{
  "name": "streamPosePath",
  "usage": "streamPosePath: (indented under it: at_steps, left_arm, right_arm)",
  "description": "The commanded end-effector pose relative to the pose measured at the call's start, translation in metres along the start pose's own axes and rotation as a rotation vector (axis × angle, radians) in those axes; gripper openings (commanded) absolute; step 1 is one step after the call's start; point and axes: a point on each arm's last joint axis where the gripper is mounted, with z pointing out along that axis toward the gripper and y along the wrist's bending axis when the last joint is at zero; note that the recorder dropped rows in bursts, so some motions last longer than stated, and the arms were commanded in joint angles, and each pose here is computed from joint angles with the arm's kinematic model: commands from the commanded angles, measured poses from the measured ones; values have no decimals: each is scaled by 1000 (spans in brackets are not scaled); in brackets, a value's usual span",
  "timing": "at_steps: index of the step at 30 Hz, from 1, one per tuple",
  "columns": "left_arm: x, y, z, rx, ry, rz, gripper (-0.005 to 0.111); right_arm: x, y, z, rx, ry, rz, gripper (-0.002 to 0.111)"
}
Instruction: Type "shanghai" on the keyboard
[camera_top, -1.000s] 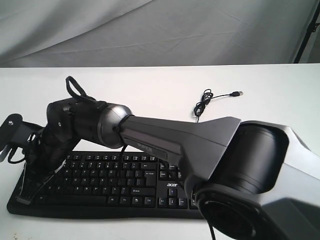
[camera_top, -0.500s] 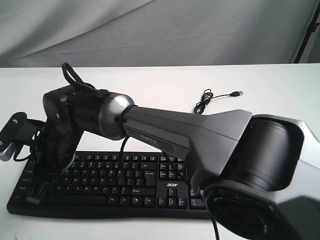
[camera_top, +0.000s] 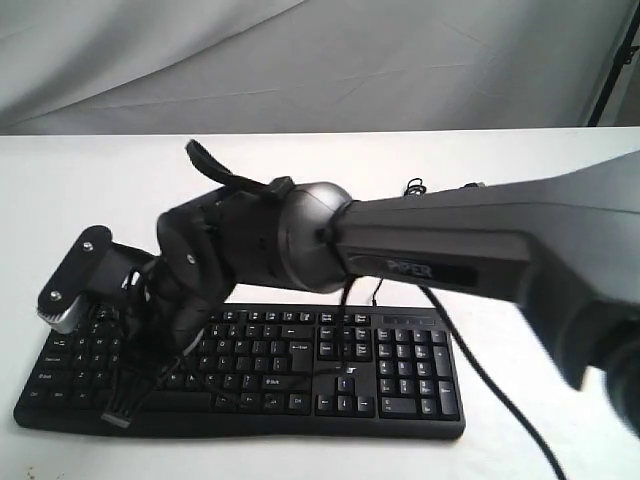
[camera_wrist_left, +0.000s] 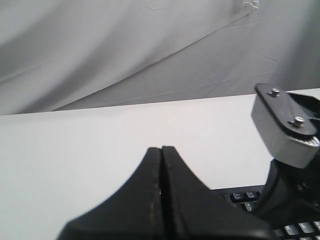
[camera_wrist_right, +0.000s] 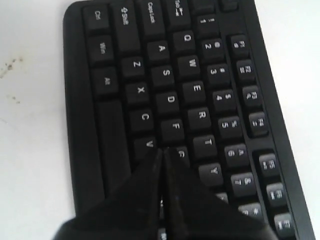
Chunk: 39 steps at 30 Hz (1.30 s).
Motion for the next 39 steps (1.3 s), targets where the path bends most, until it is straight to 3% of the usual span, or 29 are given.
streamPosePath:
  at_steps: [1,39]
  left_arm:
    - [0,0,0,0,-11,-18,0]
    - [-1,0,0,0,-12,-18,0]
  right_arm:
    - [18,2,-8,35,-43,48,0]
    - [31,2,13,13,-21,98,0]
